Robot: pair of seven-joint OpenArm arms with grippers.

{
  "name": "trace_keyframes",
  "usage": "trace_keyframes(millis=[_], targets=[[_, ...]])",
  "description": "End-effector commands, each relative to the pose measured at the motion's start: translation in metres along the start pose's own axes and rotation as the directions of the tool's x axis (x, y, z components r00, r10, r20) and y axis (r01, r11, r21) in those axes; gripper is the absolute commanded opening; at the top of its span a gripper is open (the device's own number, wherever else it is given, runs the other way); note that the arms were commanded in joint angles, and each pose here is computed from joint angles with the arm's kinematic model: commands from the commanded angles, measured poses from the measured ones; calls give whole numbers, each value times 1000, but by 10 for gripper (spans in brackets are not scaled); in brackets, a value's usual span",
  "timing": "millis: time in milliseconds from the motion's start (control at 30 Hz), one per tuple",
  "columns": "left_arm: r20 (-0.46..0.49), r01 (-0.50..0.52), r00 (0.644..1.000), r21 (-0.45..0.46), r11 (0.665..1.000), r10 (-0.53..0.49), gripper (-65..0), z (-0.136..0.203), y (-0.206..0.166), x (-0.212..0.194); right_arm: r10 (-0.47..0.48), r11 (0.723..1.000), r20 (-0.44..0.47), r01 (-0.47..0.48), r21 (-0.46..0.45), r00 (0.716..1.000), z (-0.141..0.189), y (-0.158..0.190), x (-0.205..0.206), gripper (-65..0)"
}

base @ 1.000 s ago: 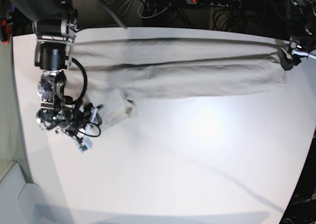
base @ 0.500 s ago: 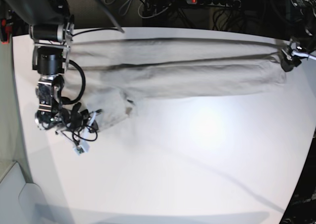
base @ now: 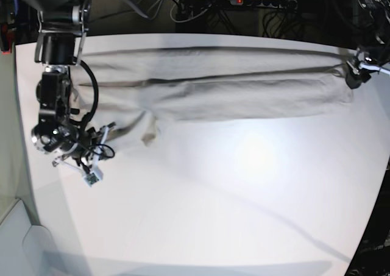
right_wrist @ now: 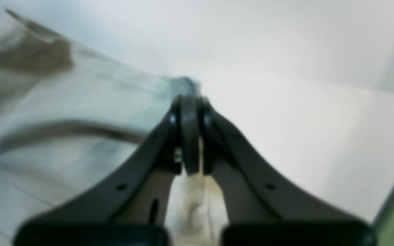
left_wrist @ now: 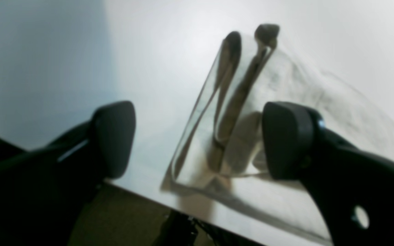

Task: Layout the t-shirt on the table in an organized manner, then fold the t-shirt properly
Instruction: 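Tuck the loose hem corner under with the right gripper and regrasp, then hold the shirt end with the right gripper while the left gripper adjusts its grip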

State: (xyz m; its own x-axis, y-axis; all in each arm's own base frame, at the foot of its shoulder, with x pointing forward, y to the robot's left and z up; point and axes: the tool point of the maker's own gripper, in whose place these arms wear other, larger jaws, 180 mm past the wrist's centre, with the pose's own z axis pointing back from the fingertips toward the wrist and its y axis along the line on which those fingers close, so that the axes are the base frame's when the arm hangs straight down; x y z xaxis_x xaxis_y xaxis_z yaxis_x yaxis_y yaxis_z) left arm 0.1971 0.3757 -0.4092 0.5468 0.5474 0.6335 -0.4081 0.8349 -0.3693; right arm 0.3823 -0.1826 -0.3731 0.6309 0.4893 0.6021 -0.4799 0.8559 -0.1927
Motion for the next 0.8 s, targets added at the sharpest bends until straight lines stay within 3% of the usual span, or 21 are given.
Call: trace_keyframes(millis=[0,167,333,533,767], targets=[[49,27,998,-9,1000,-26,-84,4,-2,20,25,999,43,-24,-41,999,14,-9,14,-650],[52,25,998,-12,1000,-24,-84,4,-3,20,119,985,55,-111,-134,991,62,2,15,-650],[60,22,998,-18,1000,-21,-84,0,-6,24,114,974,47,-102,-204,992,105,14,-2,-650],[77,21,997,-28,999,-19,-84,-4,-11,32,-15,978,-43,5,-209,999,113,18,-60,-650],[109,26,994,-45,999,-21,-84,-8,-19,47,-56,981,-106,35,-189,993,109,23,-88,-650]])
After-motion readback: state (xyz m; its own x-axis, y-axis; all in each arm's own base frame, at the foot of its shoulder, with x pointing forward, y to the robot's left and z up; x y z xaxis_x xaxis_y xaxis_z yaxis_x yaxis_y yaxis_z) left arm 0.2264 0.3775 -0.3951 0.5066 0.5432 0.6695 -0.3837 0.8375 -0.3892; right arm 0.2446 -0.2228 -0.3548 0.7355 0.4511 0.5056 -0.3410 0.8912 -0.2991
